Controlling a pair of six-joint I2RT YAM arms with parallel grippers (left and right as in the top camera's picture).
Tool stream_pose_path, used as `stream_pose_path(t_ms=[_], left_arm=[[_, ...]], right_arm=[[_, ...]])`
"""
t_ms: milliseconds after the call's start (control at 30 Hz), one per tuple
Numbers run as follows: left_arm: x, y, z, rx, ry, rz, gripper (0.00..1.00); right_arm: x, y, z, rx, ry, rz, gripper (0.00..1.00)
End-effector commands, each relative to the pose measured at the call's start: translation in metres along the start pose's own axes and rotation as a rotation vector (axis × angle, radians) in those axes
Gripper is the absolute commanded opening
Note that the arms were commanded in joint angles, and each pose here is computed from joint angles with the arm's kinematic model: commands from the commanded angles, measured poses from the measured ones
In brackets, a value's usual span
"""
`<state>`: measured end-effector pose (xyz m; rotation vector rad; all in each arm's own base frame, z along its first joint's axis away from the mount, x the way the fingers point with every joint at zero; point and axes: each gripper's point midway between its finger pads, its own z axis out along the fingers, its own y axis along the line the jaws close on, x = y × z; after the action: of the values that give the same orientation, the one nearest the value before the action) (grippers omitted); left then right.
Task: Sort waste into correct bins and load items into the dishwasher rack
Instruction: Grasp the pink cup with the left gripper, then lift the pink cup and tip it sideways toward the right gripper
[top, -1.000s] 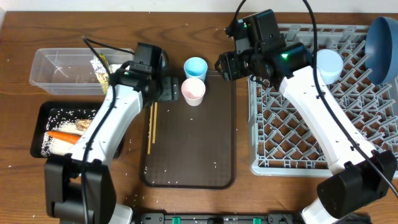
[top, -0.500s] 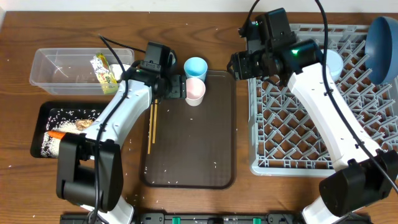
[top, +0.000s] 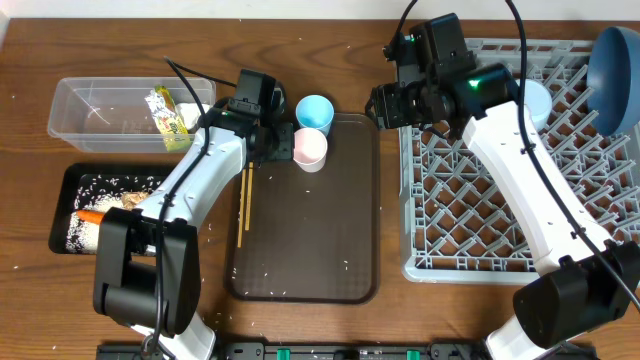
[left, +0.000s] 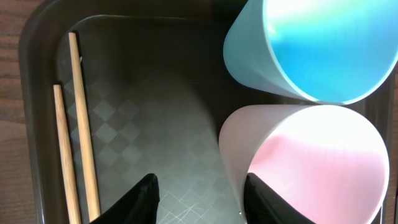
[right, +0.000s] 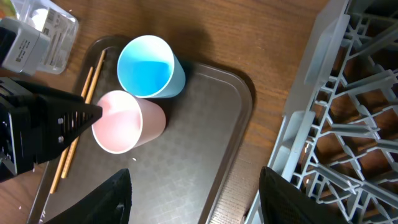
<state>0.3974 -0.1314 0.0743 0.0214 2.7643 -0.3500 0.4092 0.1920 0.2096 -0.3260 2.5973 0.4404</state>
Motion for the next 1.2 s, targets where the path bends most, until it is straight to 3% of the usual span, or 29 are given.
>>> stream_pose_path(t_ms=[0, 300, 567, 833, 967, 1167], left_arm=[[0.007, -0.002, 0.007, 0.002, 0.028, 0.009, 0.42], [0.022, -0.008, 0.028, 0.001, 0.090, 0.026, 0.36], [0.022, -0.009, 0.026, 0.004, 0.088, 0.026, 0.08], [0.012, -0.019, -0.024, 0.024, 0.035, 0.031, 0.06], [0.007, -0.036, -0.070, 0.195, -0.009, 0.016, 0.06], [-0.008, -0.050, -0.127, 0.497, -0.082, -0.017, 0.06]], right_arm=[[0.001, -0.005, 0.004, 0.011, 0.011, 0.002, 0.59], [0.006, -0.007, 0.004, 0.017, 0.030, -0.007, 0.59], [0.009, -0.011, 0.003, 0.037, 0.042, -0.019, 0.59], [0.010, -0.009, 0.003, 0.030, 0.046, -0.017, 0.59], [0.012, 0.004, 0.003, -0.050, 0.057, -0.016, 0.59], [0.002, 0.050, -0.006, -0.334, 0.018, -0.097, 0.61]])
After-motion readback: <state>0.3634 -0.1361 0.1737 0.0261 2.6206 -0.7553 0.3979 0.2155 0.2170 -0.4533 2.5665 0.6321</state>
